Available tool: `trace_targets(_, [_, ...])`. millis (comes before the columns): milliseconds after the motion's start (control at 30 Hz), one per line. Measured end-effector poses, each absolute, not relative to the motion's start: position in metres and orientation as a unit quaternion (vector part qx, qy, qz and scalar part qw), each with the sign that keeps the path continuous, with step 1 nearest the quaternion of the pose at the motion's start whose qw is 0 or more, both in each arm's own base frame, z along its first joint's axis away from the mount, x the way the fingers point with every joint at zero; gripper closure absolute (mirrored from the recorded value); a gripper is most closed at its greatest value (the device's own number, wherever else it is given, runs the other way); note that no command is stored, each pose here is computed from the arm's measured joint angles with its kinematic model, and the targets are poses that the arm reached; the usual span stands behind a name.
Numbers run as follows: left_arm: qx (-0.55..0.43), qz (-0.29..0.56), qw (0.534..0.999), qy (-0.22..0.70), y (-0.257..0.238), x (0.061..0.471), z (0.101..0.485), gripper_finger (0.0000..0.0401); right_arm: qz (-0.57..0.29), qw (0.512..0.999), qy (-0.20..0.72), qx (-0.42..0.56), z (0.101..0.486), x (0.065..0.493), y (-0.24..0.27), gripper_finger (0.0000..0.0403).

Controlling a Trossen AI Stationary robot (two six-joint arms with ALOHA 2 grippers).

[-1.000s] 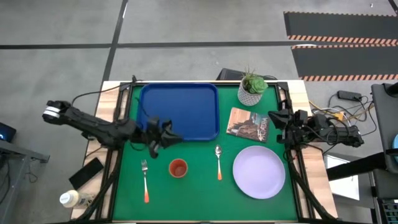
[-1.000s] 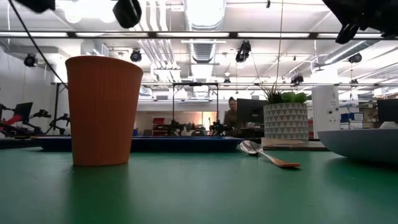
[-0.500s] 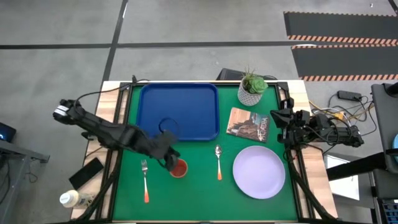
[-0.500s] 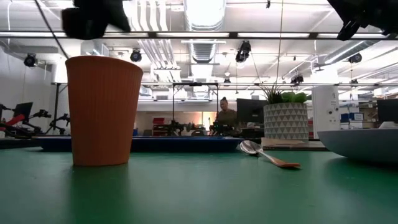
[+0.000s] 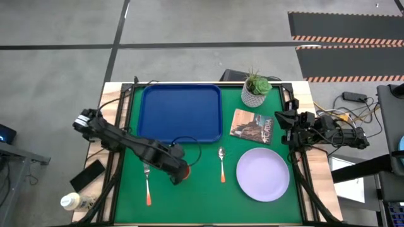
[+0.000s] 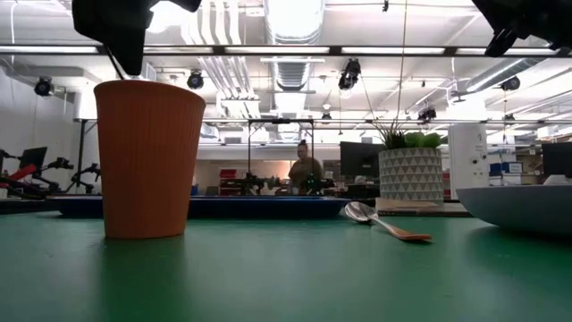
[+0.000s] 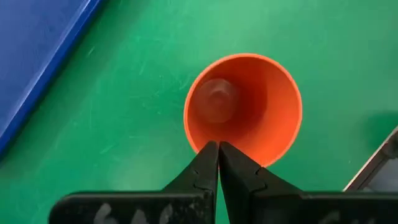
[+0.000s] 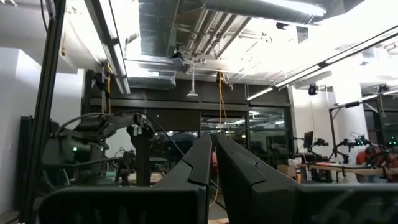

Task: Pick and place plate/cup/fork/spoon on tray
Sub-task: Put the orange cup on the top right of the blue tray

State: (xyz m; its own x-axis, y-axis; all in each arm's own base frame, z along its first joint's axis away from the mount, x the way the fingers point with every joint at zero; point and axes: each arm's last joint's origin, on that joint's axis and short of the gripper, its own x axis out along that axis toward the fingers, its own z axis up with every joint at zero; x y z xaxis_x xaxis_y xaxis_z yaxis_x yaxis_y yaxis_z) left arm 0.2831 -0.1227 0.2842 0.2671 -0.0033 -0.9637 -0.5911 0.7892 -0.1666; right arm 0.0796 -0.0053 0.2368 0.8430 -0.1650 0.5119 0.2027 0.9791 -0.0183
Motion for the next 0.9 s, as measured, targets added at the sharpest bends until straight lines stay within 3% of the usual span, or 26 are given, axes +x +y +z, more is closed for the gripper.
trace_targets(333, [-0.244, 0.176, 0.767, 0.567, -0.116, 0.279, 0.289, 0.0390, -0.098, 0.957, -0.270, -0.042, 0.238, 0.079, -0.005, 0.0385])
trace_targets(700, [-0.119, 0.101, 0.792, 0.590, -0.119, 0.276, 0.277, 0.0260, -0.089, 0.958, -0.273, -0.013, 0.238, 0.079, -0.005, 0.0385])
trace_targets(900, [-0.123, 0.097, 0.801, 0.578, -0.120, 0.279, 0.266, 0.0238, -0.090, 0.958, -0.273, -0.016, 0.238, 0.079, -0.005, 0.0385])
